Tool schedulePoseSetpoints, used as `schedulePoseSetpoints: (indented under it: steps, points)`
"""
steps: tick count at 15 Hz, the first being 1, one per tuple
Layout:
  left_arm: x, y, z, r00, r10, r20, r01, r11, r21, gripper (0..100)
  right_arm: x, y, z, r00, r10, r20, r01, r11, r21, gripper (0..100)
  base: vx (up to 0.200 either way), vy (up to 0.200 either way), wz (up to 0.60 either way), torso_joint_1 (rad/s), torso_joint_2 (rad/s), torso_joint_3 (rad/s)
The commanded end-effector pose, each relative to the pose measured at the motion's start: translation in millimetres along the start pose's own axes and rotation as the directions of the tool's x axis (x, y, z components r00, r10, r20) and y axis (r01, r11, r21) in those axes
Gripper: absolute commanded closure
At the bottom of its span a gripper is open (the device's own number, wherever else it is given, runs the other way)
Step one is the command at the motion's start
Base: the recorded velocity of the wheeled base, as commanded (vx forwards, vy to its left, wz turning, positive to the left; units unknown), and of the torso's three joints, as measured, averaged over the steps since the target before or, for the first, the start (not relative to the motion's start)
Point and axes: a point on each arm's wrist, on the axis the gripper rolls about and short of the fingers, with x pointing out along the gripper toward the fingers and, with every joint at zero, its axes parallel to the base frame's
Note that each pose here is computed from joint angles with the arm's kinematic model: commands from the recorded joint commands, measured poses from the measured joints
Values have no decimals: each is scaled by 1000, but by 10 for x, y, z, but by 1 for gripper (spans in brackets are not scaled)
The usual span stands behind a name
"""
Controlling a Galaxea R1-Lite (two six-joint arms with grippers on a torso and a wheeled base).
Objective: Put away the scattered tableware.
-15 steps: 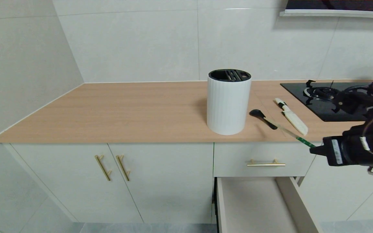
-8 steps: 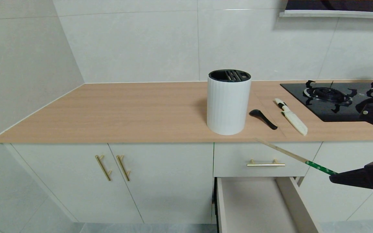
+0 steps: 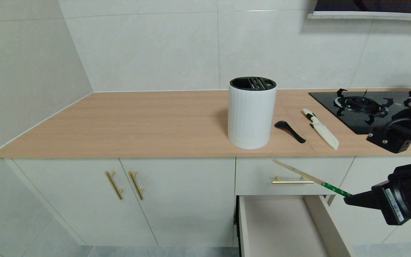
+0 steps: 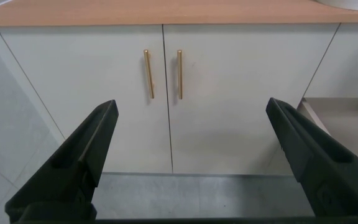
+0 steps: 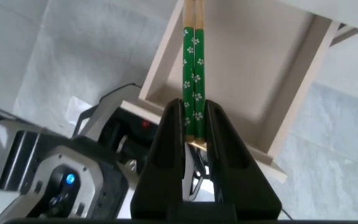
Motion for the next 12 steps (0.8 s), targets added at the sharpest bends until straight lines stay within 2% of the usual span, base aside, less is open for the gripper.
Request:
schedulePoseSetpoints:
  steps: [1, 5, 12]
  points:
    - [0, 0, 0, 1000, 0, 0, 0, 1000, 0, 0, 239, -17, -33, 998, -12, -68, 13, 1000, 3, 100, 0, 0, 0, 0, 0, 0]
    - [0, 0, 0, 1000, 0, 0, 0, 1000, 0, 0, 364, -23, -38, 996, -12, -89, 12, 1000, 4, 100, 0, 0, 0, -31, 80, 45]
    - [0, 0, 0, 1000, 0, 0, 0, 1000, 0, 0, 420, -26, -46, 994, -14, -110, 15, 1000, 5, 100, 0, 0, 0, -181, 452, 265]
